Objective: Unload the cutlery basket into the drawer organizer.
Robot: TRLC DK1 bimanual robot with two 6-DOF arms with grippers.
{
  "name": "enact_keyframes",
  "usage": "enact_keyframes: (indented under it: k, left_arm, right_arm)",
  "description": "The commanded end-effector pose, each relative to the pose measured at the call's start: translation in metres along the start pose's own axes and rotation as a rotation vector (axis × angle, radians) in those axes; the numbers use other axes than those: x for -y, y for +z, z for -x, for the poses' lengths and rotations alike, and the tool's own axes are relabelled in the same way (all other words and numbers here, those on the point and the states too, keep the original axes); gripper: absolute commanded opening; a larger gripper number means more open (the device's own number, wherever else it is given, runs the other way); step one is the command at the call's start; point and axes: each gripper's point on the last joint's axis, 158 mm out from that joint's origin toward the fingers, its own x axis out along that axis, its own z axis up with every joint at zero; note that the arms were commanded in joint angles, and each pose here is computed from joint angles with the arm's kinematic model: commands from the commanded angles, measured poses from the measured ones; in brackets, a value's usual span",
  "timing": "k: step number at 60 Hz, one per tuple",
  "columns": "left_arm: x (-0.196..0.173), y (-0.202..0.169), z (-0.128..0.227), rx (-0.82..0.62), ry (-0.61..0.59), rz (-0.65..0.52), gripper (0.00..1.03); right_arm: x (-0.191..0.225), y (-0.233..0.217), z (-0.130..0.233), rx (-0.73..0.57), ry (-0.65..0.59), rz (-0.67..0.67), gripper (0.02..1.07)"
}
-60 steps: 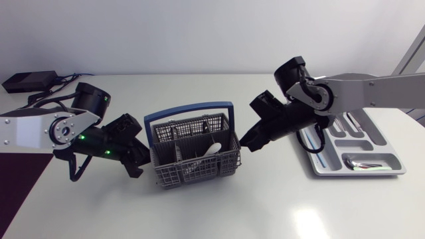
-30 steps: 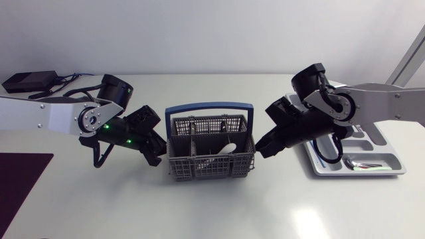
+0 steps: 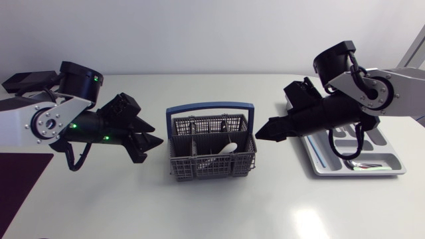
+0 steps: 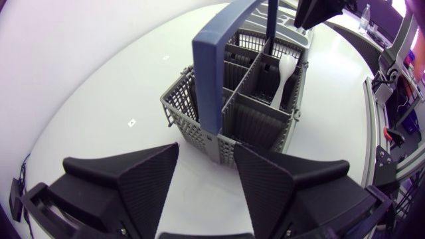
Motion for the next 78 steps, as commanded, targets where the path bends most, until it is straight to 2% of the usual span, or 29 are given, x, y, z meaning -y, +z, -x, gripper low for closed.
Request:
enact_keyframes:
  k: [1,10,20,36,63,69,78]
  left_arm:
    - [0.016,-0.001,0.004,0.007,-0.004,-0.02,0.63]
    - [0.028,0.009,0.011,0.029,0.006,-0.061,0.63]
    - [0.041,0.013,0.009,0.024,-0.005,-0.09,0.63]
    - [0.054,0.018,0.009,0.03,-0.013,-0.117,0.63]
    - [0.058,0.018,0.006,0.033,-0.016,-0.128,0.63]
    - [0.058,0.018,0.006,0.033,-0.017,-0.129,0.63]
    - [0.059,0.017,0.005,0.032,-0.017,-0.128,0.63]
  right_arm:
    - [-0.008,0.004,-0.003,-0.02,0.039,-0.072,0.52]
    - [-0.024,0.008,-0.004,-0.044,0.077,-0.078,0.51]
    - [-0.04,-0.003,-0.028,-0.137,0.106,-0.105,0.51]
    - [-0.04,-0.011,-0.046,-0.208,0.089,-0.126,0.51]
    - [-0.04,-0.013,-0.065,-0.246,0.05,-0.117,0.51]
    - [-0.043,-0.011,-0.065,-0.244,0.056,-0.111,0.46]
    - [-0.045,-0.007,-0.065,-0.236,0.06,-0.111,0.46]
